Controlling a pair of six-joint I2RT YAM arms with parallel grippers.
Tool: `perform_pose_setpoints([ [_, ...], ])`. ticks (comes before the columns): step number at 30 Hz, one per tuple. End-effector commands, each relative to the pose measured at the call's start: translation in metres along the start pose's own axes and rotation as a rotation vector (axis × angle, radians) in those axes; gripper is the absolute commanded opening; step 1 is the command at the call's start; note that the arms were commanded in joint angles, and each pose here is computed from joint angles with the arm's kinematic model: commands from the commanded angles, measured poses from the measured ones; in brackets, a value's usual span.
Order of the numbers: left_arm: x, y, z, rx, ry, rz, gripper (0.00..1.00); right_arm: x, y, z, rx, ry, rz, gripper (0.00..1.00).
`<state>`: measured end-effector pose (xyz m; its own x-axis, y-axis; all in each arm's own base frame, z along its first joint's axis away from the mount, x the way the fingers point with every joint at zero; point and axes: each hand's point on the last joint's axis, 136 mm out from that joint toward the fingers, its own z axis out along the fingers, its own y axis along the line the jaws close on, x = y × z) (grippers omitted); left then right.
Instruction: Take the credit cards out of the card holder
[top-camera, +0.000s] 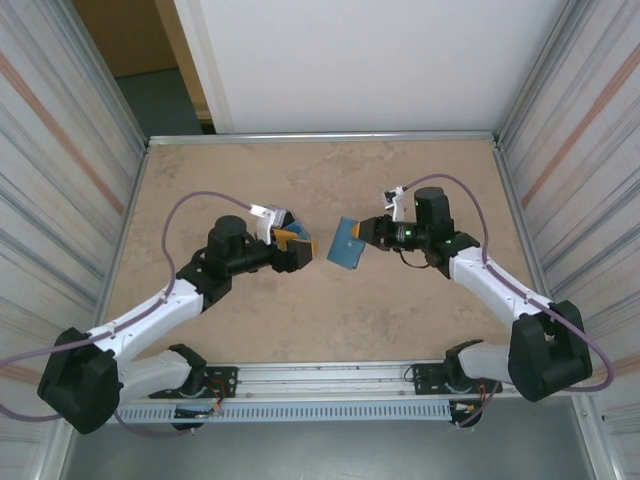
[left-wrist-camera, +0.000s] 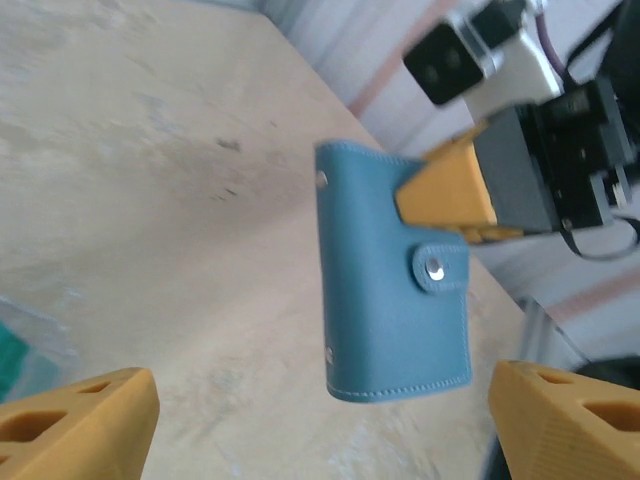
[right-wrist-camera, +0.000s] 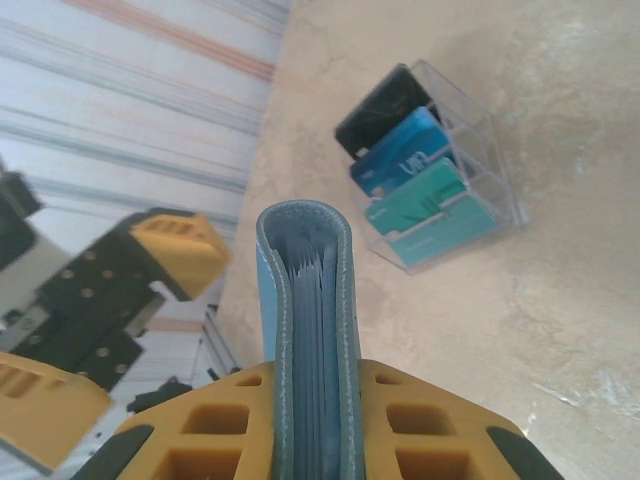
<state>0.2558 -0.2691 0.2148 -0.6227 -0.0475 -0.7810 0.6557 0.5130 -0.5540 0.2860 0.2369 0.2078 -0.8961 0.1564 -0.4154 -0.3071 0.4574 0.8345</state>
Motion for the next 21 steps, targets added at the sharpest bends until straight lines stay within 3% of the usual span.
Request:
perform_pose_setpoints([
  [1,-0.007,-0.039,0.004,0.222,0.045,0.022,0.84,-0.001,0.044,-0.015,-0.128,0.032,-0.153,0.14],
  [5,-0.006,-0.057,0.011,0.362,0.096,-0.003,0.83,-0.001,0.058,-0.021,-0.17,0.033,-0.196,0.13],
  [21,0.001,-0.065,0.019,0.43,0.141,-0.017,0.64,0.0,0.08,-0.024,-0.272,0.057,-0.249,0.13],
])
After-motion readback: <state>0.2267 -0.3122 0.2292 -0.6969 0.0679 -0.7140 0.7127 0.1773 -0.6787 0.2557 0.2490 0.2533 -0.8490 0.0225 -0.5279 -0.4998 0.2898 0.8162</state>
